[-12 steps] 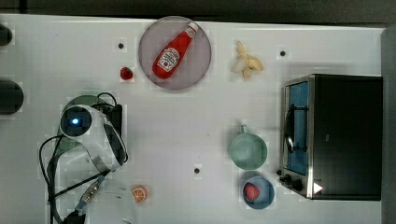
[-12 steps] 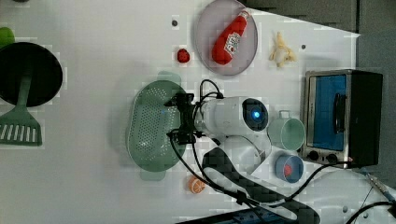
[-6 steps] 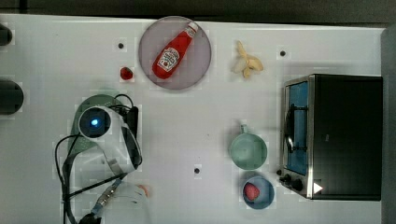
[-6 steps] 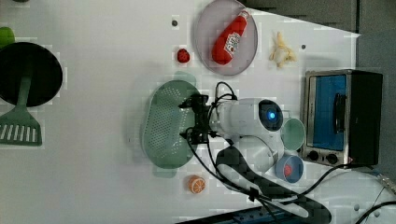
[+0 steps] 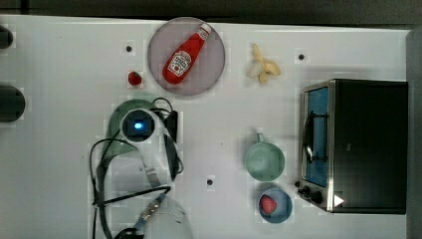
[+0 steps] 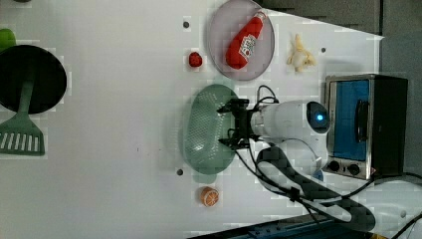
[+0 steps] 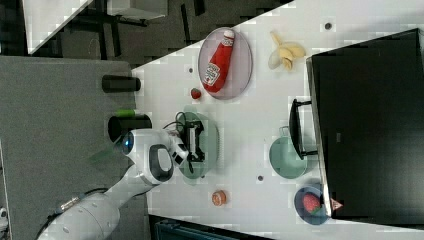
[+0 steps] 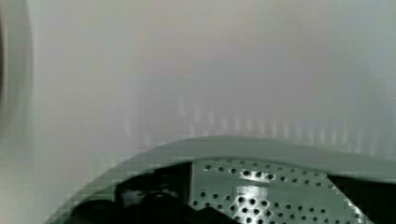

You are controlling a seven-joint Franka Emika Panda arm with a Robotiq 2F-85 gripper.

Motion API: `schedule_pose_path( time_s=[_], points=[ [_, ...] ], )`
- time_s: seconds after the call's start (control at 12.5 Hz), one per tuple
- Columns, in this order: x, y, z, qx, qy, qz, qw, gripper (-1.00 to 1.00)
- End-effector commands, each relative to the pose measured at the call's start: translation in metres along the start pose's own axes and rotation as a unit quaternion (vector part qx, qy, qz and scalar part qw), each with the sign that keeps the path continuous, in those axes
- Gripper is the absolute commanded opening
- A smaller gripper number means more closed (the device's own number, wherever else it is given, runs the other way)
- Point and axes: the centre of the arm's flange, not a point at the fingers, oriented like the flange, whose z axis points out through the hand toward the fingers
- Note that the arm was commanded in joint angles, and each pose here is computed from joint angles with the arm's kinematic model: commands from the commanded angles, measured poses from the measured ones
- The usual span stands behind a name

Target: Drag strainer left to right.

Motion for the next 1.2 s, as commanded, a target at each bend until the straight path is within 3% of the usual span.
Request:
schedule_pose_path(
  time_s=[0.08,1.2],
  points=[
    [0.044,-0.009,-0.015,0.016,0.002,-0.032,0.999,1.00],
    [0.202,-0.011,-0.023,0.015,0.037,-0.074,0.996,1.00]
  ],
)
